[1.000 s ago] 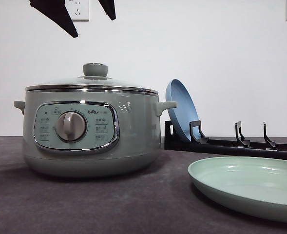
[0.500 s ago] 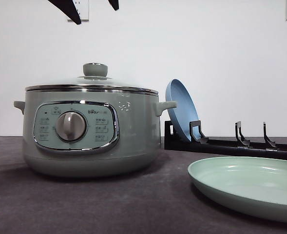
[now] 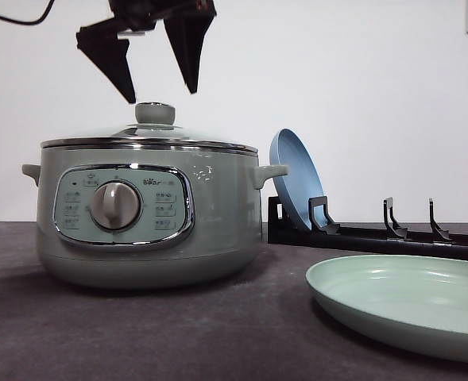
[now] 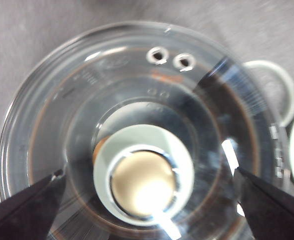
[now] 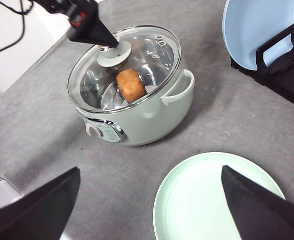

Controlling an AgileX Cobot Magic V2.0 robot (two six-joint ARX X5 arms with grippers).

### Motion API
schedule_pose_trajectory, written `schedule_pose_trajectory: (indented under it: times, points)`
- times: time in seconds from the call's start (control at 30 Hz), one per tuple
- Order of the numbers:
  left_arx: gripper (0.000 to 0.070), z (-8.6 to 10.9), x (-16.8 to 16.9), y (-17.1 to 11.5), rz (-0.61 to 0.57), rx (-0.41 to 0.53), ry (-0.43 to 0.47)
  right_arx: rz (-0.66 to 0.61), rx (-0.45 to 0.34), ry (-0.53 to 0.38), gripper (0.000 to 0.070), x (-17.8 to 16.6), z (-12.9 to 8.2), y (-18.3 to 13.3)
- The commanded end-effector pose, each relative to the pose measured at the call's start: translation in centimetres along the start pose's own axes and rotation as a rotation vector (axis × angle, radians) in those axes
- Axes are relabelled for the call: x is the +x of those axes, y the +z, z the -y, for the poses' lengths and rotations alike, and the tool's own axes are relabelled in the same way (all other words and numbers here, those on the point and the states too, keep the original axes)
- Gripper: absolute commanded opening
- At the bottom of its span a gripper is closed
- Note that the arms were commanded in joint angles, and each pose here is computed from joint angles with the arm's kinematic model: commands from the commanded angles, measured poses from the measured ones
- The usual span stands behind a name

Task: Transfer potato from steamer to green plate

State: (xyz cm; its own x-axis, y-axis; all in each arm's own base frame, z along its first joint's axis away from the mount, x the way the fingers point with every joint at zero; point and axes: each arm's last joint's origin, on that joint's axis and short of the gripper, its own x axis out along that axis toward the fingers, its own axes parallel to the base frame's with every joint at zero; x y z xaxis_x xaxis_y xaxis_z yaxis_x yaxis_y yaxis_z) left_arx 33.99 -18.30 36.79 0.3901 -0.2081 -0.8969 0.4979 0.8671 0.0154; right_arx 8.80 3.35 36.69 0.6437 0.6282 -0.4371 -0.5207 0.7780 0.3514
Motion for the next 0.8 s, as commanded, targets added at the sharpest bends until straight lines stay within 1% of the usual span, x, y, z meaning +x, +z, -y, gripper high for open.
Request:
schedule_pose_trajectory:
  times: [0.0,0.13,0.27,0.4,0.73,0.77]
  points:
    - [0.0700,-0.1,0.4,0.6,0.009,-0.017,0.004,0.011,-0.014,0.008,0.0574,-0.2,-0.2,0.3]
    - [0.0700,-0.6,0.9,0.6,-0.004,-0.036,0.010,0.012,-0.015,0.007,0.0574,-0.2,-0.2,0.3]
    - [0.0694,-0.7,1.0,0.5,-0.022,-0.040,0.009,0.012,-0.018,0.007,0.0574,-0.2,-0.2,0.3]
    - [0.0625,-0.7,1.2,0.5,-0.029,-0.039,0.008,0.014,-0.021,0.000,0.0574,-0.2,-0.2,0.3]
    - [0.0622,-0.6,3.0,0.8,-0.062,-0.035,-0.008,0.013,-0.022,0.000,0.0574,-0.2,-0.2,0.3]
    - [0.0610,-0.6,3.2,0.8,-0.065,-0.034,-0.008,0.013,-0.022,0.000,0.0574,-0.2,-0.2,0.3]
